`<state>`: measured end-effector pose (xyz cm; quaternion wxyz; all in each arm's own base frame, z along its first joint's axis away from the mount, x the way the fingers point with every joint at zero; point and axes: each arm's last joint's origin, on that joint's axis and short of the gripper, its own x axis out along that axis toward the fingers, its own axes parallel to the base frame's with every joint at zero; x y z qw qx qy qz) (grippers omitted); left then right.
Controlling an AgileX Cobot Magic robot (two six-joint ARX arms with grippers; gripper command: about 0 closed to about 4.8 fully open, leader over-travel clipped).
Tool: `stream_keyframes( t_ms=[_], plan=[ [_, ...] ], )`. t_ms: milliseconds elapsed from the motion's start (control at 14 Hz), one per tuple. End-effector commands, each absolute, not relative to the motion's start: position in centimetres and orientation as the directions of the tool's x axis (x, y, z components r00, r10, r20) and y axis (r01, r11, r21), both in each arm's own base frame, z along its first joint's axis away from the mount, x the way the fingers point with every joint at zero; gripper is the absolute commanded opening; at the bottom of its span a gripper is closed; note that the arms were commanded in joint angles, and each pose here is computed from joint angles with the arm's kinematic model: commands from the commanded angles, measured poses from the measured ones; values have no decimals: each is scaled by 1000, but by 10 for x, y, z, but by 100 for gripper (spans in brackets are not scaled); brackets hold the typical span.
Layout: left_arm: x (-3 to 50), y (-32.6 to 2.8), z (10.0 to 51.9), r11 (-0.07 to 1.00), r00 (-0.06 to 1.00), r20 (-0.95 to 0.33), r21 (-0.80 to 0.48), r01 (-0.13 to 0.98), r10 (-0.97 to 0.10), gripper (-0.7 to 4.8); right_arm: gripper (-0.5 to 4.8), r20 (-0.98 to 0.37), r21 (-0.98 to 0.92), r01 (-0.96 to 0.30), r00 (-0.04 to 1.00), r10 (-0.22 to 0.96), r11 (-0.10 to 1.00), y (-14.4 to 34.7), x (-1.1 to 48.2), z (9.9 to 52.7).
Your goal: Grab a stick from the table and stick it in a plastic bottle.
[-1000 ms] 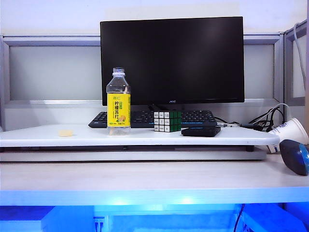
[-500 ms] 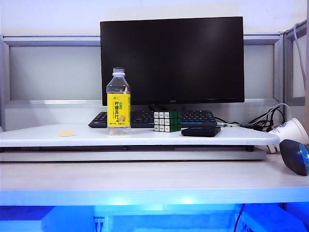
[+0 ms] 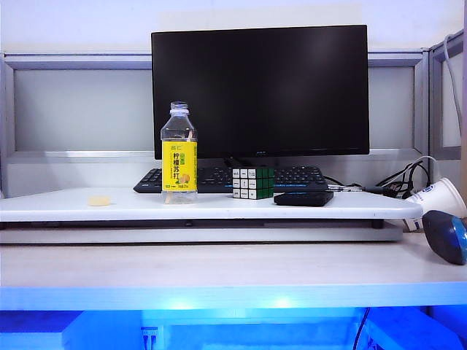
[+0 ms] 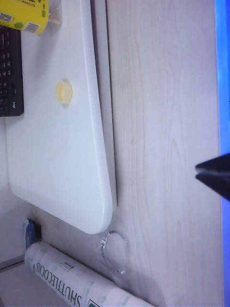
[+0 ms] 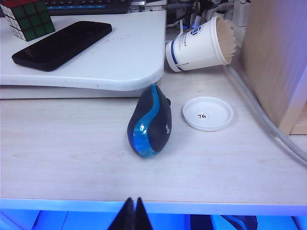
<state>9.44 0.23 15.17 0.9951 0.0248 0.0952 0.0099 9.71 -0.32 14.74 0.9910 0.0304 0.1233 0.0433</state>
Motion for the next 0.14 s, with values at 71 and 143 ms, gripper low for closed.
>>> stream_keyframes(
  t_ms=[71, 143],
  plan=[
    [94, 2, 150, 999, 979, -204, 51, -14, 24, -4, -8, -255, 70, -78, 962, 94, 994, -3, 97, 146],
    [94, 2, 150, 999, 979, -204, 51, -14, 24, -4, -8, -253, 70, -79, 963, 94, 994, -3, 97, 146]
  ],
)
